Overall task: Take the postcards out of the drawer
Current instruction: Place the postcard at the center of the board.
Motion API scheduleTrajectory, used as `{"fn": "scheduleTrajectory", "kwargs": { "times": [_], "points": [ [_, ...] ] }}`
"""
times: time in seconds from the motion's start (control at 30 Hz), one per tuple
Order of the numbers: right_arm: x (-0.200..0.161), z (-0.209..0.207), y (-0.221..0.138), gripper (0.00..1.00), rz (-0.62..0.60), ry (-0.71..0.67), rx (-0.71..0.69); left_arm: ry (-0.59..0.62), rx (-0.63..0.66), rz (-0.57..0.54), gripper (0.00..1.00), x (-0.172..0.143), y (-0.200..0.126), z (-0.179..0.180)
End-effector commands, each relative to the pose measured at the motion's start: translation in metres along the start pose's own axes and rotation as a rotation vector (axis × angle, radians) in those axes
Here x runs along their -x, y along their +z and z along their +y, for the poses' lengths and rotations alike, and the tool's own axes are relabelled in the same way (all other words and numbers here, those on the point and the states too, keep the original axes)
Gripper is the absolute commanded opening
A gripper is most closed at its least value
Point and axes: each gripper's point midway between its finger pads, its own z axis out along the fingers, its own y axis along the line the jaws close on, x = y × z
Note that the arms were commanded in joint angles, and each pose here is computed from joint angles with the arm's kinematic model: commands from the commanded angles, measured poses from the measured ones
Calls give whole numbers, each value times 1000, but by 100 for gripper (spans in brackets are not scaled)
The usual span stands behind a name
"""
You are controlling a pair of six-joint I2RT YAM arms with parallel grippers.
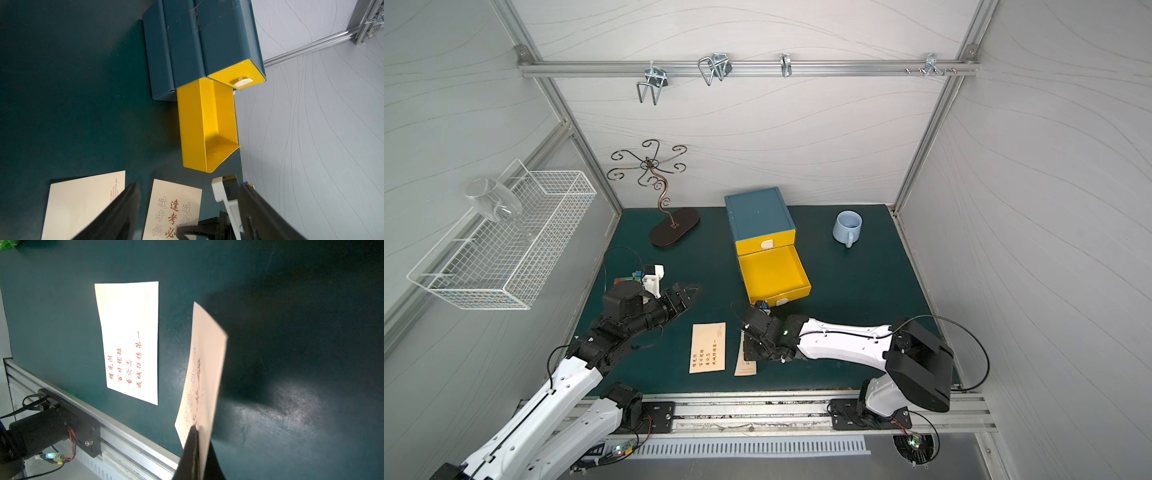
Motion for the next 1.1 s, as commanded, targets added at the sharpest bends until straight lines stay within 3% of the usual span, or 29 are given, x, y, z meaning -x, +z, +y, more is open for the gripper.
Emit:
{"fn": "scheduleTrajectory", "kwargs": {
  "times": [0.0,0.63,1.07],
  "points": [
    [0,-4,2,10,8,-24,-43,23,-31,-29,80,7,-4,-8],
    [4,-14,-1,32,-1,-26,-119,18,-22,-29,81,7,-3,-5],
    [8,-32,-28,38,-40,-50,-181,16,-10,-31,81,10,-1,-2]
  ]
}}
